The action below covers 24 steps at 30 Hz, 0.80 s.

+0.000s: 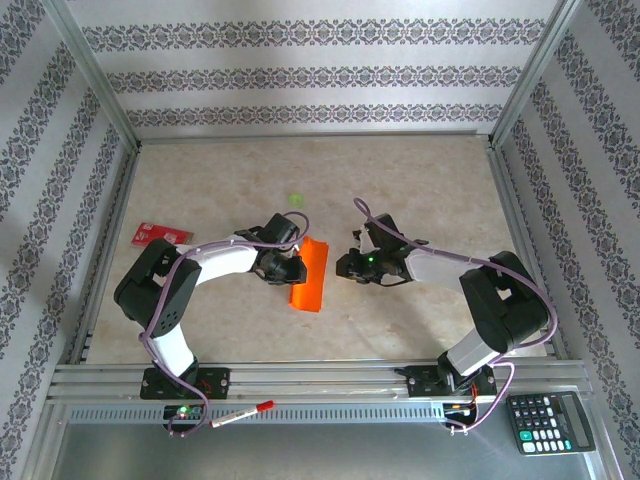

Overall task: Fold a paper plane with a square sheet of paper (pick it up from the middle)
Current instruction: Hold the square sheet of paper at the center of the table.

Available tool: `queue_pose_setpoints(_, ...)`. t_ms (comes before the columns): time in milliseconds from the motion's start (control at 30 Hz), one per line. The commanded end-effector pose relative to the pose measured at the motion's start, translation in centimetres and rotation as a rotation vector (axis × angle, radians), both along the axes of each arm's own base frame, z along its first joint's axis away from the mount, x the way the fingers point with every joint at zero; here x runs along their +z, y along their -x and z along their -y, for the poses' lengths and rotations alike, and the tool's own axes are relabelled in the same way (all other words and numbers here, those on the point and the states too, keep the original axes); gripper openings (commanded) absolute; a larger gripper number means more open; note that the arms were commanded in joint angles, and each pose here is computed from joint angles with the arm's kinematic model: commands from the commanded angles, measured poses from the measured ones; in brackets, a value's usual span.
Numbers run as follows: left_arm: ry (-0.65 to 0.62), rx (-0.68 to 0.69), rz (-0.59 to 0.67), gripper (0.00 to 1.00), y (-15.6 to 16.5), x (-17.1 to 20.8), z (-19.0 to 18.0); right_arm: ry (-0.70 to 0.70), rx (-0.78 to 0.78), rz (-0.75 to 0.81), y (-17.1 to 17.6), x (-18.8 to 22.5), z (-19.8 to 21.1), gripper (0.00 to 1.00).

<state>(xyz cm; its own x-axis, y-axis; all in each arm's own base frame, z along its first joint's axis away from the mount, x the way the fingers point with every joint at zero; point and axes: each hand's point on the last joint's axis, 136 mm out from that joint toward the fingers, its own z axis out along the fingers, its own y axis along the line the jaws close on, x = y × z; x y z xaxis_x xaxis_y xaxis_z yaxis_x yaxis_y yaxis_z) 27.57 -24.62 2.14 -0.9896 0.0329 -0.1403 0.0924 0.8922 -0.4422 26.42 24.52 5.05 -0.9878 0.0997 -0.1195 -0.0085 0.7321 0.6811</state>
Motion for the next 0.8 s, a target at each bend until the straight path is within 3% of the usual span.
queue_pose_setpoints(0, -0.017, -0.029, -0.034, 0.21, 0.7, -0.1, 0.0, 0.006, 0.038, -0.002, -0.1, 0.4, 0.3, 0.23)
queue_pose_setpoints(333, 0.001, -0.039, -0.049, 0.18, 0.9, 0.4, 0.2, 0.013, 0.039, 0.013, -1.4, 0.9, 0.6, 0.23)
queue_pose_setpoints(767, -0.057, -0.058, -0.086, 0.17, 1.6, -0.6, -0.7, -0.017, -0.053, 0.047, -7.2, -0.1, -2.3, 0.18)
